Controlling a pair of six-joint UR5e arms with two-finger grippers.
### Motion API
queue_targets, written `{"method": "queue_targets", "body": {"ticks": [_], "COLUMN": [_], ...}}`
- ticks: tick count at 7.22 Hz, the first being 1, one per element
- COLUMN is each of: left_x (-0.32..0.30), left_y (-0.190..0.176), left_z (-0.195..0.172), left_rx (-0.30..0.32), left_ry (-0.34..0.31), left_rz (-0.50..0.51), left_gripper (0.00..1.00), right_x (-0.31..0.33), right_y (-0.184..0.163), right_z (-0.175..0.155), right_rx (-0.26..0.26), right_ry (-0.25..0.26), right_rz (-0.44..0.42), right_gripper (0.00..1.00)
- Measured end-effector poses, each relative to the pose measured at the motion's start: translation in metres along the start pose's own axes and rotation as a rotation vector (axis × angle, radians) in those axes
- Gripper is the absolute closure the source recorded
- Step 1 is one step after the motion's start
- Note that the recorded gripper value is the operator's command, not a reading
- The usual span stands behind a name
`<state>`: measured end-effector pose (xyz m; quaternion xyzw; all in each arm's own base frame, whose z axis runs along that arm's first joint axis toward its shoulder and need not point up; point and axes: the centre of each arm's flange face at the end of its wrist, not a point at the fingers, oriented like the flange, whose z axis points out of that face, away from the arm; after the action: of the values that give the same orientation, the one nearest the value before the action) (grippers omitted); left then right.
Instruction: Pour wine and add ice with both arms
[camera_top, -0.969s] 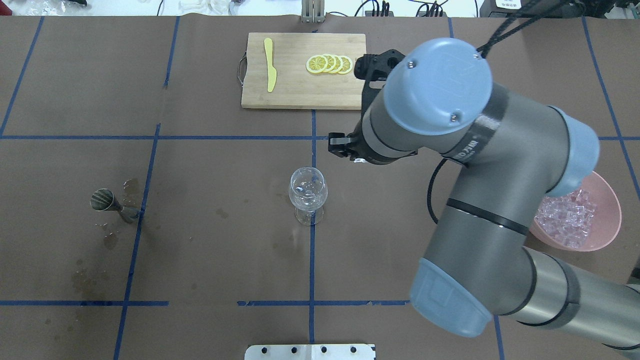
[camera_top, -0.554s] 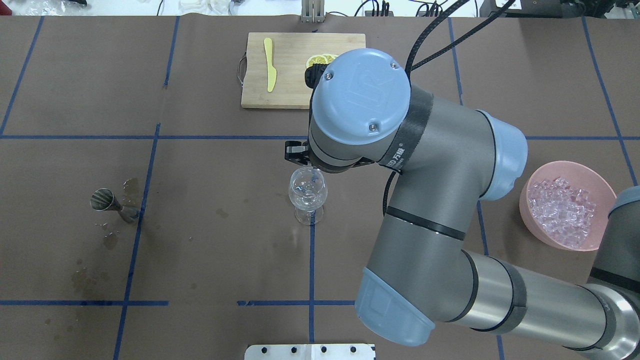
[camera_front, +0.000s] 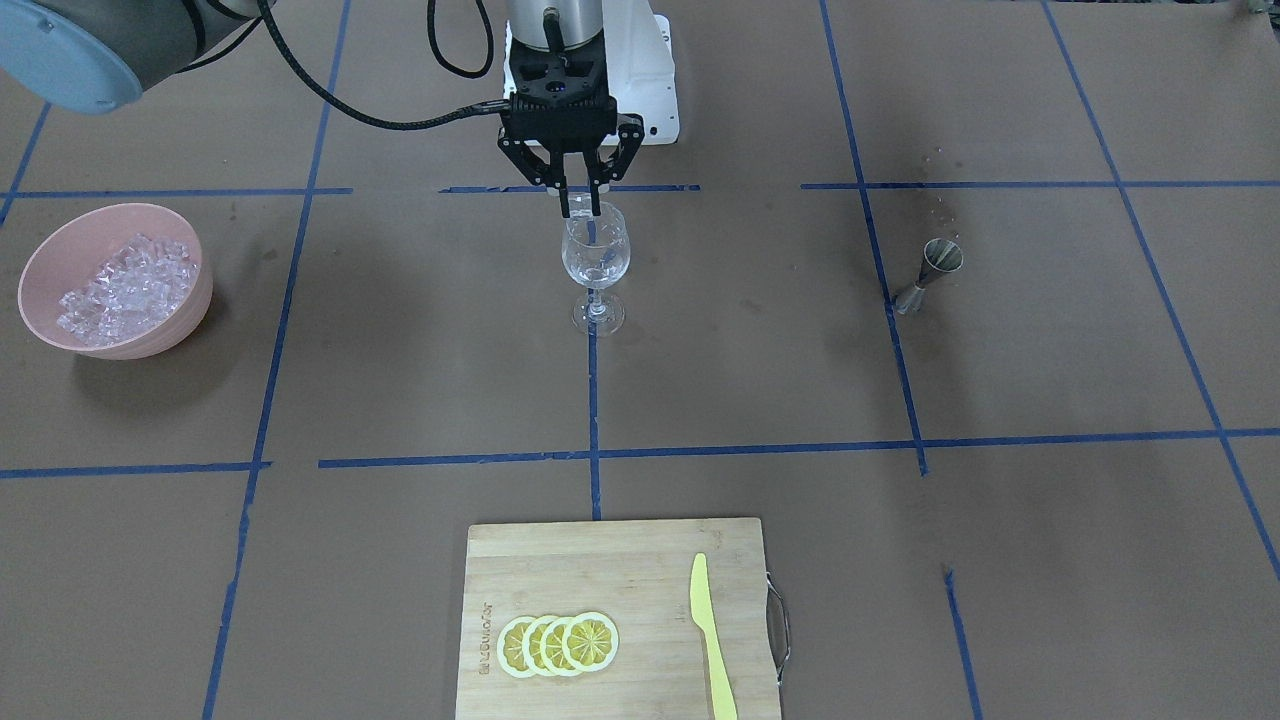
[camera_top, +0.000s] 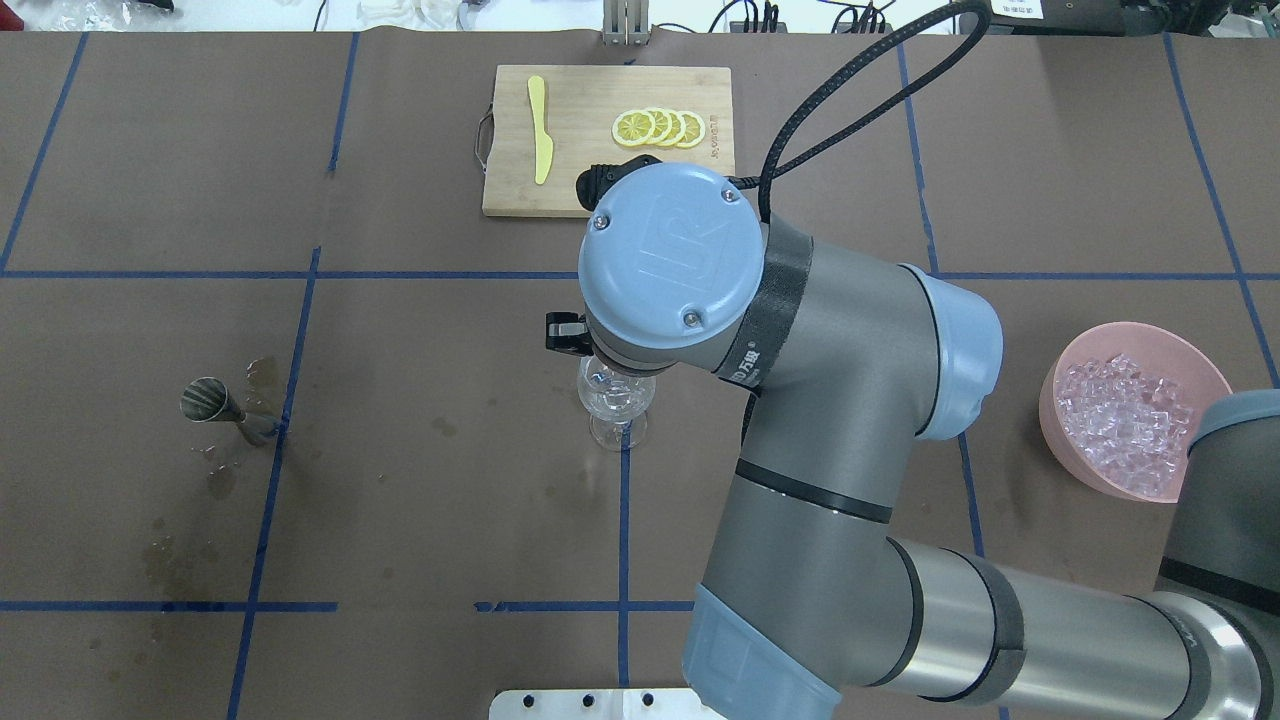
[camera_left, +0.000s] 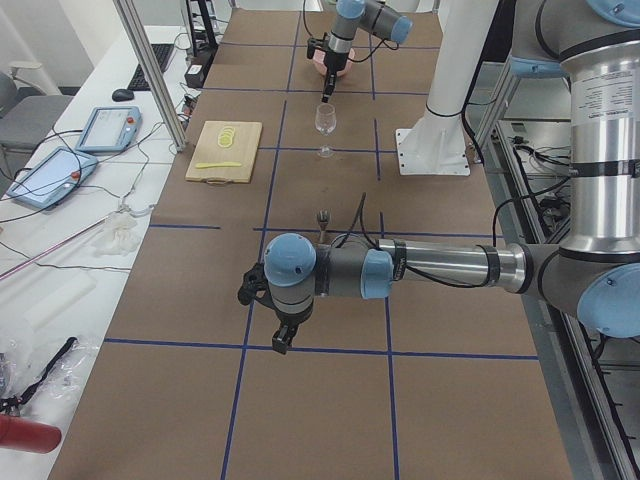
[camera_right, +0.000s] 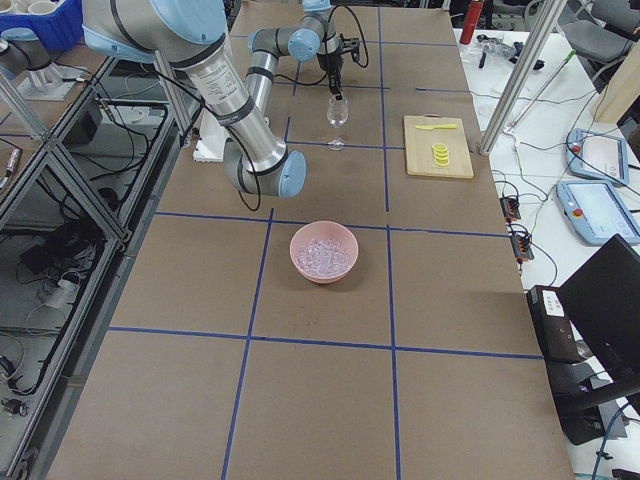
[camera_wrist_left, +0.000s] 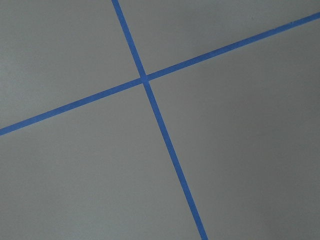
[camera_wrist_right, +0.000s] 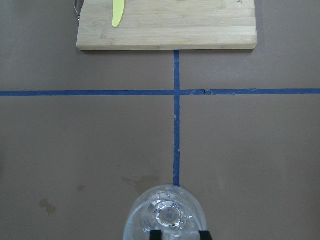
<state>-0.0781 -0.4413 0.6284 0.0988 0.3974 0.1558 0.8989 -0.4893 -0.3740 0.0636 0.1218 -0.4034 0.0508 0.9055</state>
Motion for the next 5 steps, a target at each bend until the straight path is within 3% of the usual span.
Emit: {"method": "queue_targets", "body": {"ticks": [3,4,5], "left_x": [-0.0006,-0.0007,-0.0007], "left_y": [0.0003,0.0004,0.0004], "left_z": [0.0006,0.0007,0.0007], "left_rx": [-0.001,-0.001,-0.001], "left_ry": [0.0,0.001,0.0], "left_rz": [-0.001,-0.002,-0.002], "left_gripper": [0.0,0.0,0.0], "right_x": [-0.0077,-0.0093,-0.0097], "right_y": [0.0069,0.0083,0.0088], "right_z": [0.0014,0.0035,0.0059], "right_rx": [0.015,0.022,0.025], "right_ry": [-0.026,-0.026,-0.022], "right_rz": [-0.011,-0.014,-0.015], "right_gripper": [1.0,0.67,0.01]}}
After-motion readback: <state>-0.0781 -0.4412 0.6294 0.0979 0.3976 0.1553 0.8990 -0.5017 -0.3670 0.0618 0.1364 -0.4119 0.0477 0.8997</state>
